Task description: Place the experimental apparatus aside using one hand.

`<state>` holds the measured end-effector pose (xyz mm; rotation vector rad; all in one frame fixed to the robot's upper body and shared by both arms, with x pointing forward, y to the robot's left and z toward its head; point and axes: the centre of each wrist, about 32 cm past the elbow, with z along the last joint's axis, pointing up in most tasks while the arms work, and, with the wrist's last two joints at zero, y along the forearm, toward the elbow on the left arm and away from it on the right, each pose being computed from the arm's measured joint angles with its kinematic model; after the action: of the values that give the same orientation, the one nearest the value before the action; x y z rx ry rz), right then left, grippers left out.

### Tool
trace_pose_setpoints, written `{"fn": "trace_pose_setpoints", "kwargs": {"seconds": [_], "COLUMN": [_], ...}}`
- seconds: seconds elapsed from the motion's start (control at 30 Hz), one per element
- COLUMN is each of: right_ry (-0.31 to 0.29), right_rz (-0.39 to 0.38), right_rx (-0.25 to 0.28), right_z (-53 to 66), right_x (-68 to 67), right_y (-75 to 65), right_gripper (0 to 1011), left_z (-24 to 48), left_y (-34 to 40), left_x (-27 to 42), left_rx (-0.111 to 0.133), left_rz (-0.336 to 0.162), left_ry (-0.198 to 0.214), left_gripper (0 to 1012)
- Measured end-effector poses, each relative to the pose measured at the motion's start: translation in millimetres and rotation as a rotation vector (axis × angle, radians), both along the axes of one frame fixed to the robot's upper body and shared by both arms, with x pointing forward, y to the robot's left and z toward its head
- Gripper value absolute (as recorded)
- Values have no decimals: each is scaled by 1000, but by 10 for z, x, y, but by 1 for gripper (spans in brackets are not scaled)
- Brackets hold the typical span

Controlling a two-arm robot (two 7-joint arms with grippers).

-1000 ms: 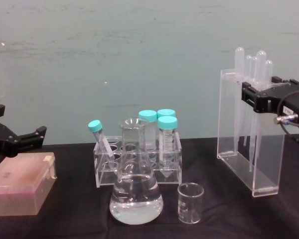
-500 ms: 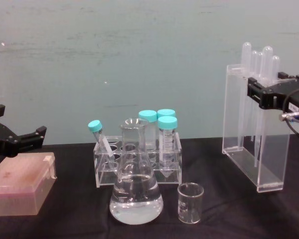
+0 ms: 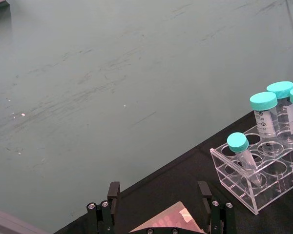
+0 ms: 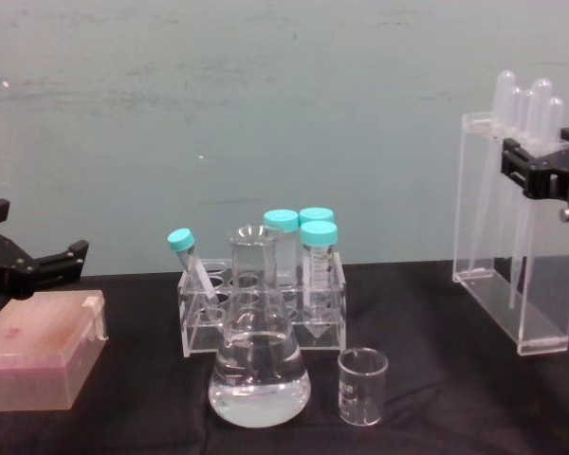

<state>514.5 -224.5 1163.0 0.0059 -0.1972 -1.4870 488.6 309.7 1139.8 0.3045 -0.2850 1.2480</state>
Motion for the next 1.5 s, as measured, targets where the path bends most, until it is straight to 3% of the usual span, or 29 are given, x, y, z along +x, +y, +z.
{"fn": "trace_pose_setpoints", "kwargs": {"seconds": [1.5], "right_ry": [-12], "right_rz": [-29], "right_rx": [-4], "right_z": [16], "right_x": [145], "right_y": [-796], "right_gripper": [605], "left_z": [0], "left_y": [0], "left_x": [0], "left_rx": [0], "left_rz": [0], "left_ry": [0], "left_gripper": [1000]}}
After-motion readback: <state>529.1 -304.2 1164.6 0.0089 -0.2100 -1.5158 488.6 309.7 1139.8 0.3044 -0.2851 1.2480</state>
